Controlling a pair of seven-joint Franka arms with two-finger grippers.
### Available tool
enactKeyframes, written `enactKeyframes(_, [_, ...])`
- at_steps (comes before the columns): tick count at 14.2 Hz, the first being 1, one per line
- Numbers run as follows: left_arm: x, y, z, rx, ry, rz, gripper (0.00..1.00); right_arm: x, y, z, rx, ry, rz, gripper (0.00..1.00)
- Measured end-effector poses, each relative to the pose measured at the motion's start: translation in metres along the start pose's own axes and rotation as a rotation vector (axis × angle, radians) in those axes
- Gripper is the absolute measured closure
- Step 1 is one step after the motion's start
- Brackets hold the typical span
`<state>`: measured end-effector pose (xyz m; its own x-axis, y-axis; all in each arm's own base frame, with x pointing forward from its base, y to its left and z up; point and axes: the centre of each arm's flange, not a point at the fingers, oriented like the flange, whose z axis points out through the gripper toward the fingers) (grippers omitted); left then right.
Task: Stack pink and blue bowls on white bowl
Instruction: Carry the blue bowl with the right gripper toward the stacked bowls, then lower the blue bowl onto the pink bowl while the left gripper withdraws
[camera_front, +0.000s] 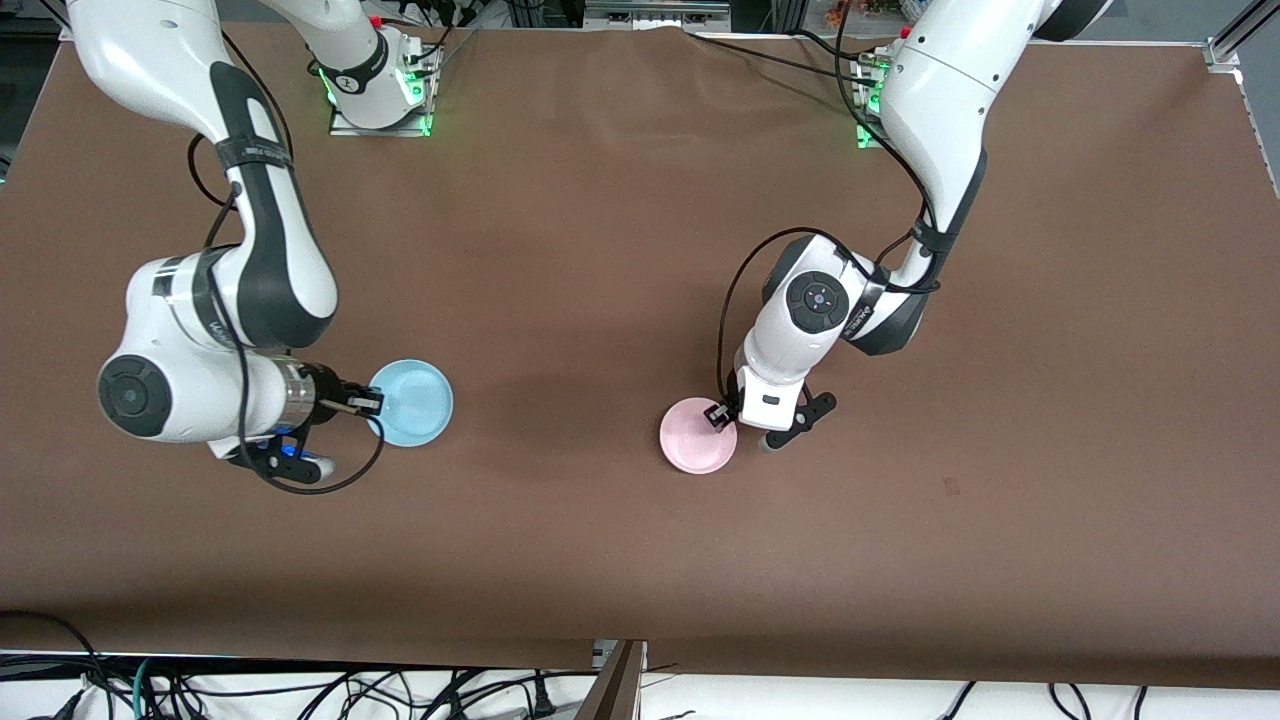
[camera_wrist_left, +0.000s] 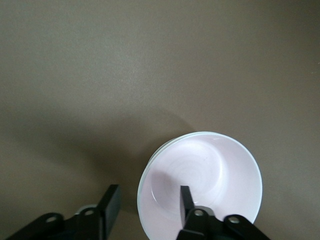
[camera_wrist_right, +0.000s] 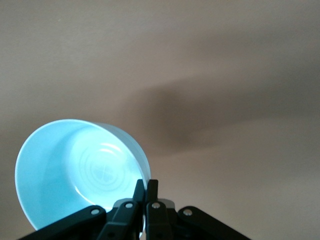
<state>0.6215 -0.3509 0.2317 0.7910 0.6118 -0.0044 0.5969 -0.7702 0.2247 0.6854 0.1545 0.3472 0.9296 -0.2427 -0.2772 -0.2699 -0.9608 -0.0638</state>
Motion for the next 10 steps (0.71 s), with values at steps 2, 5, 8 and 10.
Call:
enactKeyframes(2, [0.007,0.004,-0.015,-0.007,0.009,-0.004,0.36,-0.012,-0.031,0.002,0.036,0.011,0.060,0.97])
enactKeyframes(5, [0.032,0.009,-0.076,0.023,0.007,0.012,0.37,-0.038,-0.088,0.009,0.068,0.059,0.174,0.97])
enactKeyframes(8, [0.065,-0.004,-0.174,0.087,-0.015,0.117,0.37,-0.074,-0.160,0.031,0.118,0.121,0.308,0.97])
enactKeyframes(10, [0.082,-0.021,-0.248,0.125,-0.035,0.205,0.36,-0.098,-0.208,0.053,0.189,0.175,0.401,0.97])
